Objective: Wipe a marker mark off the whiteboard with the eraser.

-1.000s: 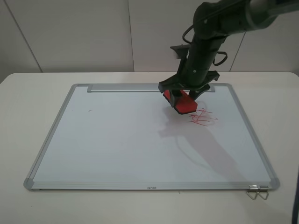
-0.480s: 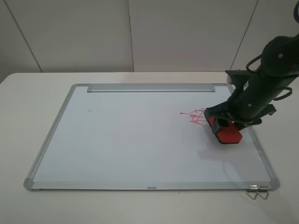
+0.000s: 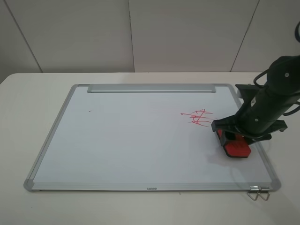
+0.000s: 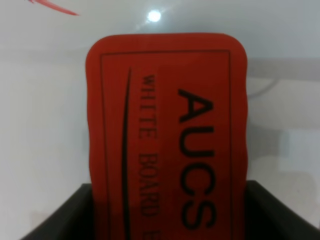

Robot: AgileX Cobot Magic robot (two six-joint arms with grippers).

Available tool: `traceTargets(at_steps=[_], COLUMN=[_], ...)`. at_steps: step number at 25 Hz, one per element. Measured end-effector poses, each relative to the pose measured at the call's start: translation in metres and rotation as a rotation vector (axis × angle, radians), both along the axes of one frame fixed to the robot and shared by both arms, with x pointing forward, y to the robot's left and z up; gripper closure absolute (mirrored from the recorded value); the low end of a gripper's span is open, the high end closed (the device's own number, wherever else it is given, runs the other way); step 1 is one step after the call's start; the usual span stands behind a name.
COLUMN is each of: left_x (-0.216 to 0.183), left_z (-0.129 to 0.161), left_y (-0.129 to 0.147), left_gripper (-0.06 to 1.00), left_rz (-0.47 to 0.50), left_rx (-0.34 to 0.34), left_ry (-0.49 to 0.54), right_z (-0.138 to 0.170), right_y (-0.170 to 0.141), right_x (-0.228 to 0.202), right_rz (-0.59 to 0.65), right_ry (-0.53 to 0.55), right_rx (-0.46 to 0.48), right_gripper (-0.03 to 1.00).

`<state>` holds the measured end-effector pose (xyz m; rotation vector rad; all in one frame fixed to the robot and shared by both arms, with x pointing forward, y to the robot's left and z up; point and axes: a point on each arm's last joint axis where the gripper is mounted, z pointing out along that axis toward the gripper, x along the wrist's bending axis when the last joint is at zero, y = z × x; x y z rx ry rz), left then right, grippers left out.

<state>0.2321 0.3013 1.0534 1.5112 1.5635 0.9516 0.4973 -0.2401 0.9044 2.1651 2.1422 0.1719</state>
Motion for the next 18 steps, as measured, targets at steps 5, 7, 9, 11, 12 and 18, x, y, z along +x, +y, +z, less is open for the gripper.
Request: traceTargets(at_steps=[5,7,9,11,12,18], left_x=[0.0,0.0,0.0,0.0,0.0,0.0], left_z=[0.0,0.0,0.0,0.0,0.0,0.0], left_y=[0.0,0.0,0.0,0.0,0.0,0.0], left_gripper=[0.17,0.17,0.17,0.17,0.17,0.17], left_rz=[0.0,0.0,0.0,0.0,0.0,0.0], left_rx=[0.0,0.0,0.0,0.0,0.0,0.0], left_ry=[0.0,0.0,0.0,0.0,0.0,0.0], right_z=[-0.002,-0.001,0.002,0.009,0.015,0.059], right_y=[-0.001,-0.001,-0.002,-0.002,-0.002,-0.03], right_x=[-0.003,-0.004,-0.004,-0.005,-0.005,-0.013], right_rz=[-0.003,0.001,0.009,0.011,0.011,-0.077], right_ry=[0.017,0.016,0.009,-0.018,-0.038,-0.155], right_rx=[-0.004,-0.007,-0.013,-0.009,-0.004,0.006], right_gripper=[0.43,0.35,0.3,0.29,0.29,0.28])
